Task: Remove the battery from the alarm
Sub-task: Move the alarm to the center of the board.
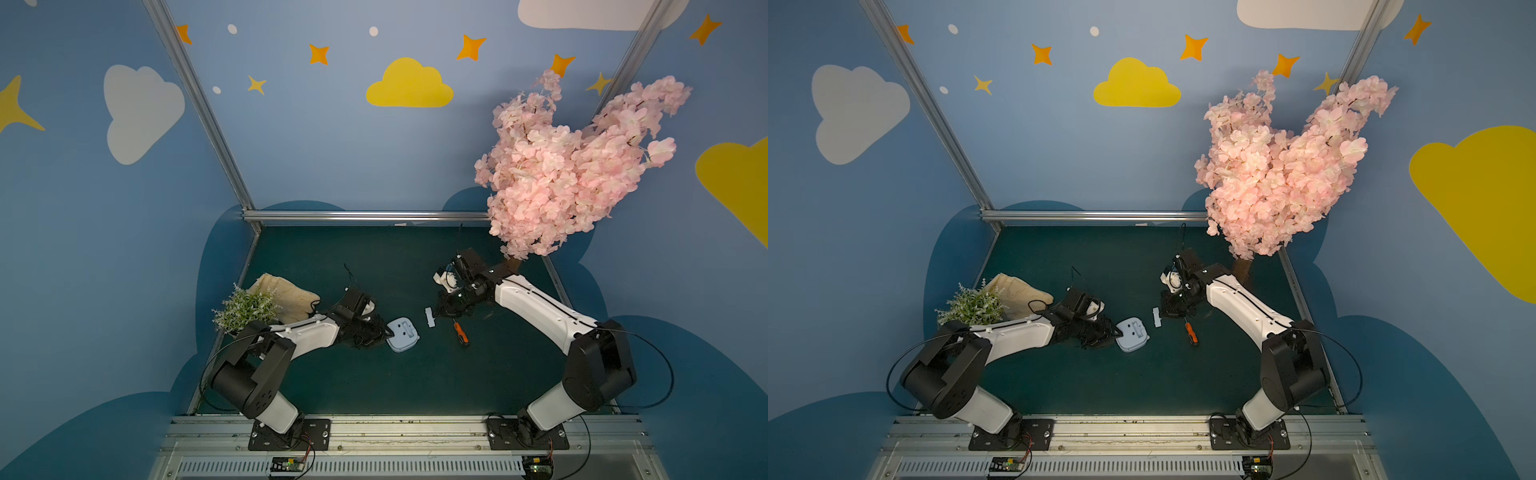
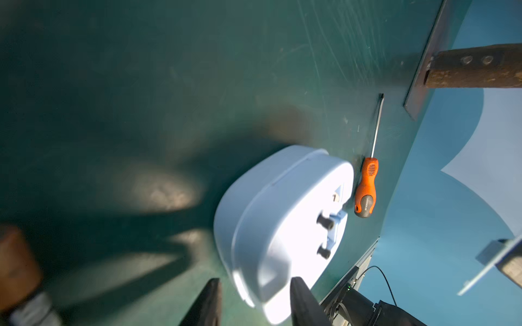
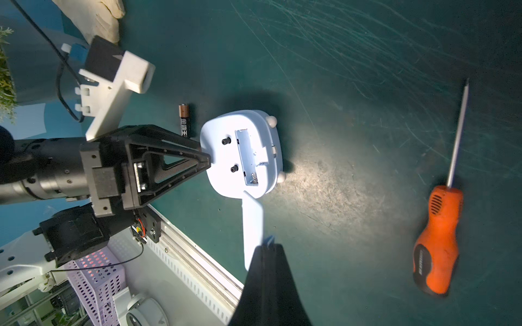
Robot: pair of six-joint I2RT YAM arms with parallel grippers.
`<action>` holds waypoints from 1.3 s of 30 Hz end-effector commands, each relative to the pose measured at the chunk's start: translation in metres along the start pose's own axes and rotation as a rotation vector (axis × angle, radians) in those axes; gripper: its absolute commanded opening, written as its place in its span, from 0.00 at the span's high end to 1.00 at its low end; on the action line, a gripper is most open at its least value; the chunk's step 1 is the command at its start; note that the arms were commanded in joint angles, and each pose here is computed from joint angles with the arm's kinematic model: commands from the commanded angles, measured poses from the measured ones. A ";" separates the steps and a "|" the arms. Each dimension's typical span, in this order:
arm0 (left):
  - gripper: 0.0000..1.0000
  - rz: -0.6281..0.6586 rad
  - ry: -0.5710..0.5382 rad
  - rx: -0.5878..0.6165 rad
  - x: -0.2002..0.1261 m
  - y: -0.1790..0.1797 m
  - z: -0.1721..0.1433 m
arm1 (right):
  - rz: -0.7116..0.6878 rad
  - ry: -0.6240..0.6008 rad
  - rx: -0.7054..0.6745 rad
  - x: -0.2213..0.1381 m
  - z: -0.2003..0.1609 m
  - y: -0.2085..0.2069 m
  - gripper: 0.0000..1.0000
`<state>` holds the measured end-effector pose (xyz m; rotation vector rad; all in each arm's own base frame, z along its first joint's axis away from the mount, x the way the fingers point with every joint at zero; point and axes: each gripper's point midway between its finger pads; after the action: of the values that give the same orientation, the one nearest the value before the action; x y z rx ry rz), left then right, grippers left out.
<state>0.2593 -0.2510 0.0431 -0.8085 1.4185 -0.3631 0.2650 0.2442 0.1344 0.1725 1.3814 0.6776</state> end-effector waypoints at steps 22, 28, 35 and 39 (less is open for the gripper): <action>0.66 -0.062 0.120 0.115 0.034 -0.037 0.015 | -0.166 0.057 0.190 0.035 -0.025 -0.021 1.00; 0.64 -0.062 0.114 0.111 0.030 -0.034 0.009 | -0.203 0.005 0.198 0.042 -0.023 -0.025 1.00; 0.61 -0.066 0.109 0.114 0.029 -0.035 0.010 | -0.224 -0.028 0.166 0.044 -0.012 -0.026 1.00; 0.60 -0.068 0.109 0.115 0.029 -0.037 0.010 | -0.219 -0.021 0.159 0.050 -0.010 -0.026 1.00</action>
<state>0.2863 -0.2925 0.0416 -0.7532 1.4599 -0.5291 0.2592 0.2435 0.0803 0.1632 1.4256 0.3856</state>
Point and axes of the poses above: each gripper's point midway between its finger pads, its own x axis out along the fingers, its own y axis along the line the jaws close on, z = x × y, and after that the axes turned 4 degrees about -x, right-handed
